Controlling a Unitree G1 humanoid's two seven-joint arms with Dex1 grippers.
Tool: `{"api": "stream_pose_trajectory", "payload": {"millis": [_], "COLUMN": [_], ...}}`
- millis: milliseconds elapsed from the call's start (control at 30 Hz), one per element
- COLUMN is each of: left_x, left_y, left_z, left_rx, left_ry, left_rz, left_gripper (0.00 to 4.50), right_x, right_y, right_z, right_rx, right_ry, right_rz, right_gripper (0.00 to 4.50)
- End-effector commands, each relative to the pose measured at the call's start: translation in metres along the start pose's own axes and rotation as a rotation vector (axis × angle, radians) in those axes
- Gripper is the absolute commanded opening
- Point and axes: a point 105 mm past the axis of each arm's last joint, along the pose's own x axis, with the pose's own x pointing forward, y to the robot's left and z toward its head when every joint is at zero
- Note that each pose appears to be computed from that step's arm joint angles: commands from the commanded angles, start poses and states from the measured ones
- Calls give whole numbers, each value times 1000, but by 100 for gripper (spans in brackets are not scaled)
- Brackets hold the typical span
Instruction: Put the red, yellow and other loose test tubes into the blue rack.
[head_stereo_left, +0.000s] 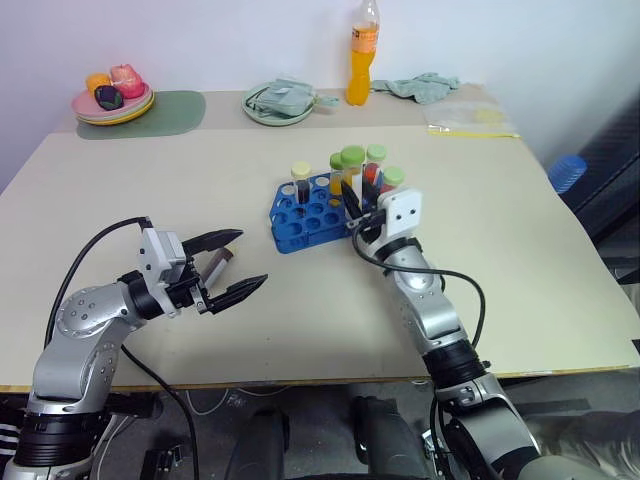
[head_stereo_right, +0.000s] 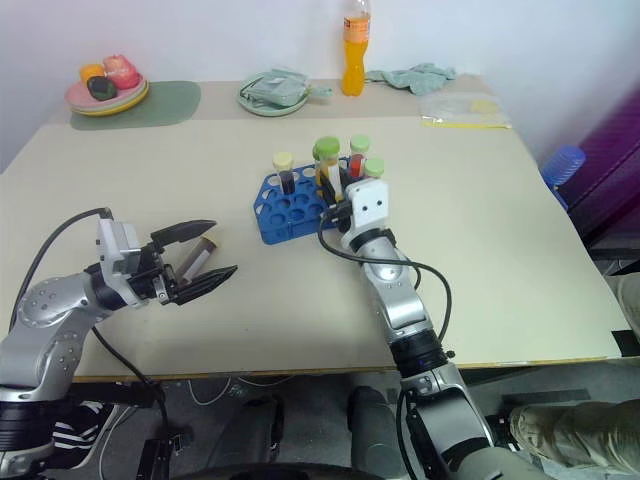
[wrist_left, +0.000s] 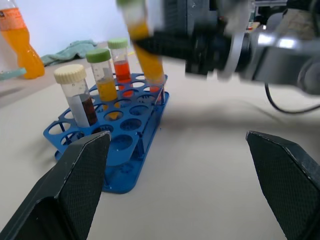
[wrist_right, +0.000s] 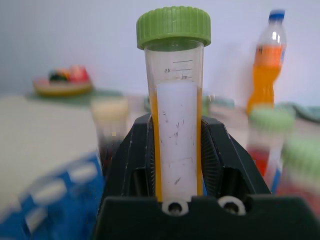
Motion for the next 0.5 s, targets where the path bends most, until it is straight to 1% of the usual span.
{"api": "stream_pose_trajectory", "payload": {"millis": [33,300,500], "left_x": [-1,-2,-1], "left_y": [1,-1,-1], "left_z": [8,10,12], "left_rx": [31,31,29], "left_ry": [-9,-9,-12], "left_rz": [4,18,20], "left_gripper": [450,450,450], "right_x": [10,18,20], "right_y": [1,-7,-4], "right_z": [16,10,1], "right_rx": [-20,-46,-54], "right_ry": [-82,-74,-58], "right_rz": [4,-22,-14], "right_gripper": [76,76,76]}}
